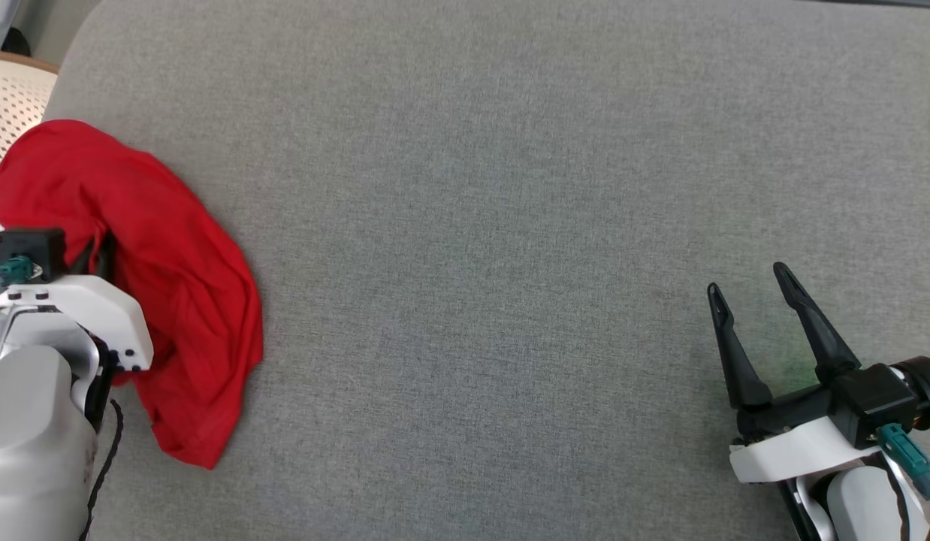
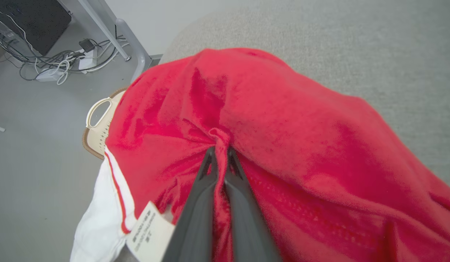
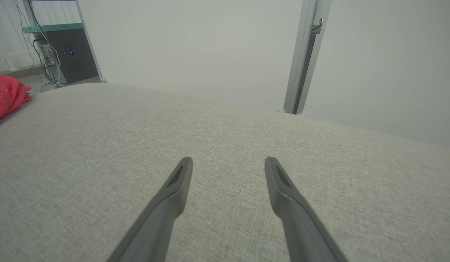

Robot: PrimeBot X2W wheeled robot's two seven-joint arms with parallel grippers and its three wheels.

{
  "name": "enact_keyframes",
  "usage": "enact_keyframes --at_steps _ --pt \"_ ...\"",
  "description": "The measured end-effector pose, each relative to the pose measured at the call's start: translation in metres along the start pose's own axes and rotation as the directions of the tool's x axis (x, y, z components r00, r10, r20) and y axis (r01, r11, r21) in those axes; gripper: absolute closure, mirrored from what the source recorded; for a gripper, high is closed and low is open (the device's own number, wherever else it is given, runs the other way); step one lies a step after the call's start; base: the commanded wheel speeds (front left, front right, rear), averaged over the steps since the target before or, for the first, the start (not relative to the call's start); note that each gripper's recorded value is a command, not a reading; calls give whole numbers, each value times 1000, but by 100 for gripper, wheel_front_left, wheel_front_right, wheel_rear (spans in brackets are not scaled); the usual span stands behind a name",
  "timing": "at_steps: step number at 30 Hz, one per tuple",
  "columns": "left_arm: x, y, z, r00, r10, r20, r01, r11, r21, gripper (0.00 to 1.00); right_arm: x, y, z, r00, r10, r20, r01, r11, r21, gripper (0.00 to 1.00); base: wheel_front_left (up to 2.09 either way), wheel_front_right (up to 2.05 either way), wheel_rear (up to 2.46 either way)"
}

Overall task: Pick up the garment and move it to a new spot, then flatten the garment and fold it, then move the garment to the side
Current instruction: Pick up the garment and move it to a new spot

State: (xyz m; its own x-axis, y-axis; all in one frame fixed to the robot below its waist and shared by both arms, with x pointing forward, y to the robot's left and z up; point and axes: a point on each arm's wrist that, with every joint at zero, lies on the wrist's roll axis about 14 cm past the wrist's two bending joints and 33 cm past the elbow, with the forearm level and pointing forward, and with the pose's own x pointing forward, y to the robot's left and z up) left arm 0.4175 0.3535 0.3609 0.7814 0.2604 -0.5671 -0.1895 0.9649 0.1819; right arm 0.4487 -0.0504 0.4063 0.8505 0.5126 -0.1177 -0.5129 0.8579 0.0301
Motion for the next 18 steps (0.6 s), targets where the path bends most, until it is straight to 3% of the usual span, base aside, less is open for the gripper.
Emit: enact_keyframes --at_steps 6,14,18 --pt "-14 0 80 954 -9 300 14 1000 -13 100 -7 6 20 999 -13 40 13 1000 4 0 0 0 0" --pt "-75 -16 189 777 -77 625 67 997 39 100 -26 15 54 994 -38 107 38 999 1 0 0 0 0" --pt "-104 -33 223 725 -115 679 72 993 91 100 -36 15 73 986 -64 154 66 998 -2 0 0 0 0"
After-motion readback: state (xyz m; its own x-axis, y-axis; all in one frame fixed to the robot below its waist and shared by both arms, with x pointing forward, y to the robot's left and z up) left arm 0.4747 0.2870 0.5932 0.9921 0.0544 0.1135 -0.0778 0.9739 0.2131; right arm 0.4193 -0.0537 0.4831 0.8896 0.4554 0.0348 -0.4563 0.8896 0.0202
